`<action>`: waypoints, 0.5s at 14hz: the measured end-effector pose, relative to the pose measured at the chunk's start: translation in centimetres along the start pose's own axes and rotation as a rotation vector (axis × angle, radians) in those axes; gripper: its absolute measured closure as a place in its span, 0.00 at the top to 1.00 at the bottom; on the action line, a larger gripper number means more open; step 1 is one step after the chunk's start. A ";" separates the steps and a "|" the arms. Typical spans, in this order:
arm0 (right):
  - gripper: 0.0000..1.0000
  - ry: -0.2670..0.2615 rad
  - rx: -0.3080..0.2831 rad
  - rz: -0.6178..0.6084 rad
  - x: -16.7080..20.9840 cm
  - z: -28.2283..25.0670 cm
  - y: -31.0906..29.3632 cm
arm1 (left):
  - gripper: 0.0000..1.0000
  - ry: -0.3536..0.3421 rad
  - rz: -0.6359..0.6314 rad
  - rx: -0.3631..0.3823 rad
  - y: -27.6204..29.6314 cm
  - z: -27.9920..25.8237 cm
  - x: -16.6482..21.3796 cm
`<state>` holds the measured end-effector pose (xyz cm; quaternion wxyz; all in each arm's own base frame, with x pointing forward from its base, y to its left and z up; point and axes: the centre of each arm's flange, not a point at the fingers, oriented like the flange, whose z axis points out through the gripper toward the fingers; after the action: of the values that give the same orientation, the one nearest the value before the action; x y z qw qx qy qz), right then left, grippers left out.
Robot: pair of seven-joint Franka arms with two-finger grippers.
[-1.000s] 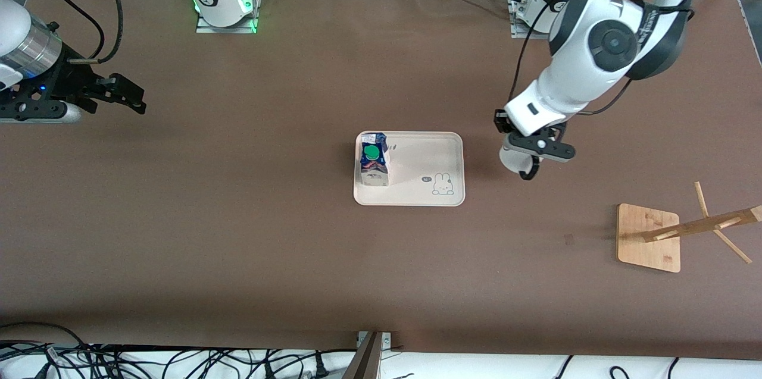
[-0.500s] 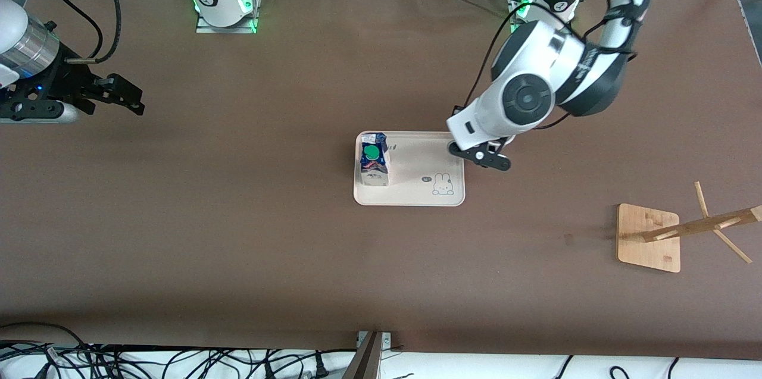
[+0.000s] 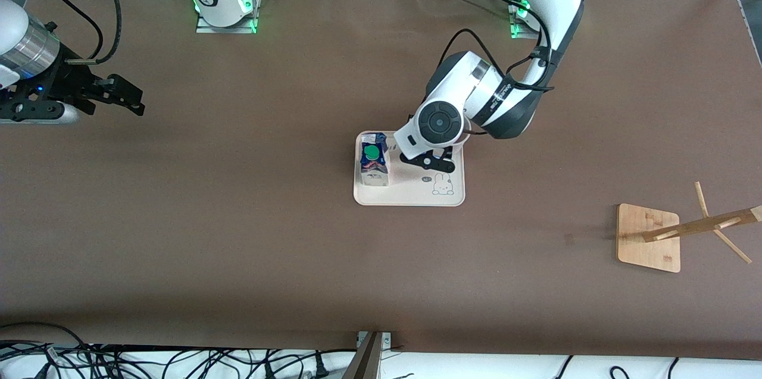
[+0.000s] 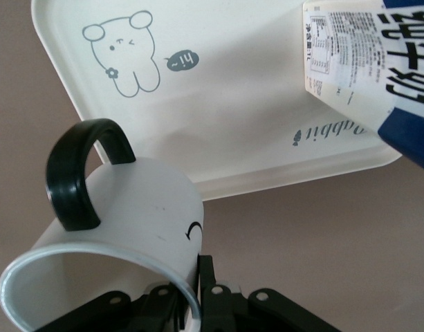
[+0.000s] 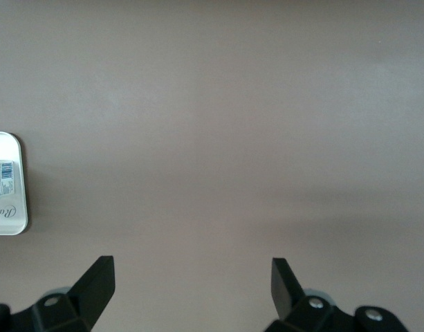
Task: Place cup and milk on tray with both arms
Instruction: 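Carry the mug over the tray and lower it beside the carton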
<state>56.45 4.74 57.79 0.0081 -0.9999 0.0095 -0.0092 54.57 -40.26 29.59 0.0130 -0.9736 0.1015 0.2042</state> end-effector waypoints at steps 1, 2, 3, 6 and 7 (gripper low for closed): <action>1.00 0.000 0.000 0.000 0.0 0.0 0.0 | 0.08 0.005 -0.004 -0.003 -0.1 0.4 0.5; 1.00 0.000 0.000 0.000 0.0 0.0 0.0 | 0.08 0.014 -0.009 -0.007 -0.2 0.6 1.0; 1.00 0.000 0.000 0.000 0.0 0.0 0.0 | 0.08 0.024 -0.012 -0.013 -0.3 0.9 1.5; 1.00 0.000 0.000 0.000 0.0 0.0 0.0 | 0.08 0.058 -0.015 -0.032 0.0 1.4 3.1; 1.00 0.000 0.000 0.000 0.0 0.0 0.0 | 0.08 0.069 -0.017 -0.038 0.0 1.8 3.5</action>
<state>56.45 4.74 57.80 0.0081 -0.9999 0.0095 -0.0094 57.03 -40.86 26.51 -0.0074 -0.9809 0.0898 0.1724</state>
